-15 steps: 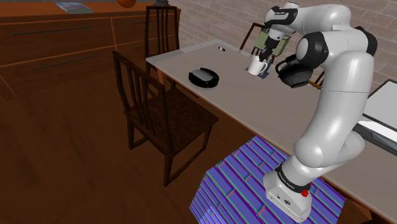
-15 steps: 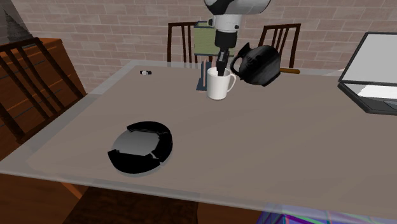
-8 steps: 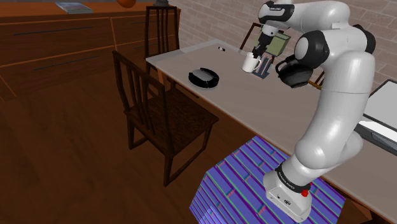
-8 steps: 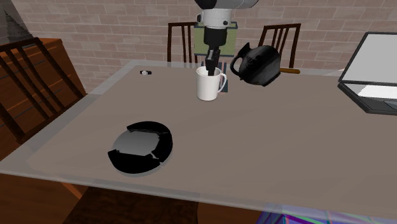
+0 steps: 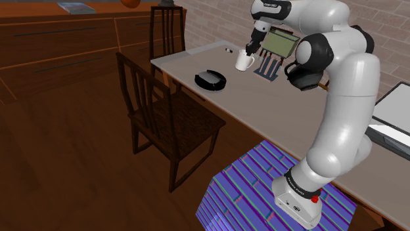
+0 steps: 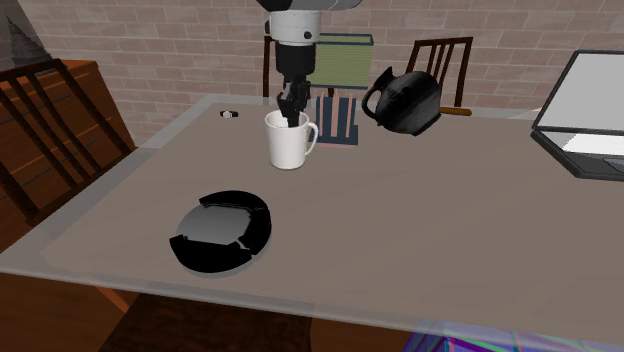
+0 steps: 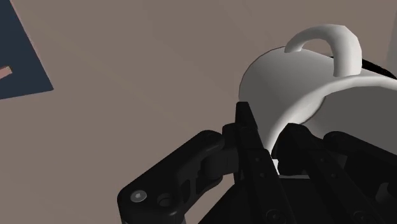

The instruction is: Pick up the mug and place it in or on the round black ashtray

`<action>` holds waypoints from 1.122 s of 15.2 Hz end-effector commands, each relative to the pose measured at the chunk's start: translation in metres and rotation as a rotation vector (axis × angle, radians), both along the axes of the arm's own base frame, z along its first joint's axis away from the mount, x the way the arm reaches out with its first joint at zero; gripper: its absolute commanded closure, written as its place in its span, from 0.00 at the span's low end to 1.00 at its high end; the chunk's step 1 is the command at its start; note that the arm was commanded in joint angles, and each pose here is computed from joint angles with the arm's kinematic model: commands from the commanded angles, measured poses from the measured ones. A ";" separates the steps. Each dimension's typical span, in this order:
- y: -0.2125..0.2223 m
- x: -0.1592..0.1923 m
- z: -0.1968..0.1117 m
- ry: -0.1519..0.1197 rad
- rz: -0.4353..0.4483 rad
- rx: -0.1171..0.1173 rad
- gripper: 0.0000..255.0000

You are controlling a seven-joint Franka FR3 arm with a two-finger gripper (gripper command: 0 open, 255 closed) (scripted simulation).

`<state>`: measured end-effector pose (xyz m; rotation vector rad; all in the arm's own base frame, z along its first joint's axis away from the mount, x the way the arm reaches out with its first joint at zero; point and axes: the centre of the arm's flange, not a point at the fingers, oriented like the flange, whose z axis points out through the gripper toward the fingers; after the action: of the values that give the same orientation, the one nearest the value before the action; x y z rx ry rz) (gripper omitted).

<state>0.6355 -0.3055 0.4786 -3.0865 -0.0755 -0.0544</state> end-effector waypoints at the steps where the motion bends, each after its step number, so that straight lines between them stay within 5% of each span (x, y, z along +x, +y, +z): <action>1: 0.023 0.015 0.003 0.001 -0.001 0.000 1.00; 11: 0.132 0.090 0.013 0.001 -0.001 0.000 1.00; 17: 0.132 0.090 -0.019 0.001 -0.001 0.000 1.00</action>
<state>0.7271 -0.1732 0.4648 -3.0861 -0.0738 -0.0525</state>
